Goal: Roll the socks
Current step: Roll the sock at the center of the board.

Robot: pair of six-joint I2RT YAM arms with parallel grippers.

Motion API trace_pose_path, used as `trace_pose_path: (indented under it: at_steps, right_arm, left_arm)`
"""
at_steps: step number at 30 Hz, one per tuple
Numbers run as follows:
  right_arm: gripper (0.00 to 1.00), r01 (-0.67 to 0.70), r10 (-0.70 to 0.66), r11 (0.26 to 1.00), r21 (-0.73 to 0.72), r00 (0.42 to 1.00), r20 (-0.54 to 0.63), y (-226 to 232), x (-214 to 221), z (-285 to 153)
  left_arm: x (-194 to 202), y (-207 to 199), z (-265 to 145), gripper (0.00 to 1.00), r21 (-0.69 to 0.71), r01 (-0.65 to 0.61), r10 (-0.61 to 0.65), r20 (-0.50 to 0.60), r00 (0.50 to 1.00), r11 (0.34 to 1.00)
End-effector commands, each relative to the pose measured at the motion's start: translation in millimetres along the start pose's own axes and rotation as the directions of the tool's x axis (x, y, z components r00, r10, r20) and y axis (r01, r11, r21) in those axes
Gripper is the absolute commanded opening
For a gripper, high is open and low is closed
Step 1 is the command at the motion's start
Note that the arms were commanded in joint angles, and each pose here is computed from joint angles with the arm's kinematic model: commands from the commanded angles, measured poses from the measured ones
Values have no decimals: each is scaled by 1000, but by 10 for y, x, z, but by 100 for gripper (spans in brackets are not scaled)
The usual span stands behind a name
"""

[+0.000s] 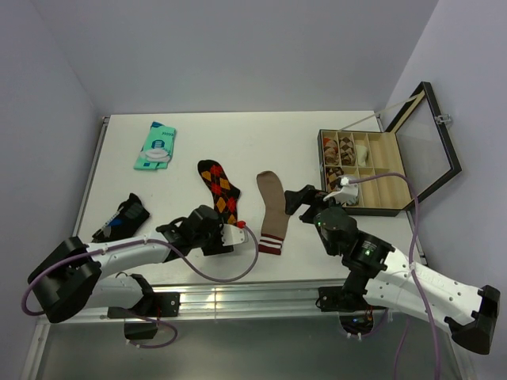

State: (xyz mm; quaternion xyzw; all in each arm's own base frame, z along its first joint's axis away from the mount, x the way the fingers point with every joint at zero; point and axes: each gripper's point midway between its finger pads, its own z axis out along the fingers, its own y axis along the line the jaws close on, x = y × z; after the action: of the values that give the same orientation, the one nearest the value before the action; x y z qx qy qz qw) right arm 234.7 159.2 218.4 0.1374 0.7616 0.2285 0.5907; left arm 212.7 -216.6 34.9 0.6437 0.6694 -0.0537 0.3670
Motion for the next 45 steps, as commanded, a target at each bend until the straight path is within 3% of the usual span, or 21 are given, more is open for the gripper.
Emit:
trace_pose_path:
  at_steps: [1, 10, 14, 27, 33, 45]
  right_arm:
    - [100, -49, 49, 999, 4, 998, 50, -10, -109, -13]
    - [99, -23, 23, 1000, 11, 999, 41, -25, -56, 13]
    - [99, -18, 17, 1000, 10, 999, 38, -28, -34, 25]
    - [98, -6, 7, 1000, -25, 999, 43, 26, -93, -13]
    - [98, -9, 12, 998, -66, 999, 49, 73, -137, -62]
    - [94, 25, -23, 967, -254, 1000, 11, 317, -10, -154]
  left_arm:
    - [-125, 29, 47, 69, -14, -15, 15, 33, 999, 1000]
    - [-118, -6, 181, 65, -14, -10, 11, 16, 1000, 1000]
    - [-69, -53, 228, 58, 9, 1, -1, -10, 1000, 1000]
    - [-108, -327, 206, 17, 166, 81, -78, -23, 997, 983]
    - [-241, -423, 74, 6, 278, 135, -137, -11, 990, 951]
    - [-379, -350, -152, 0, 463, 269, -296, -14, 955, 845]
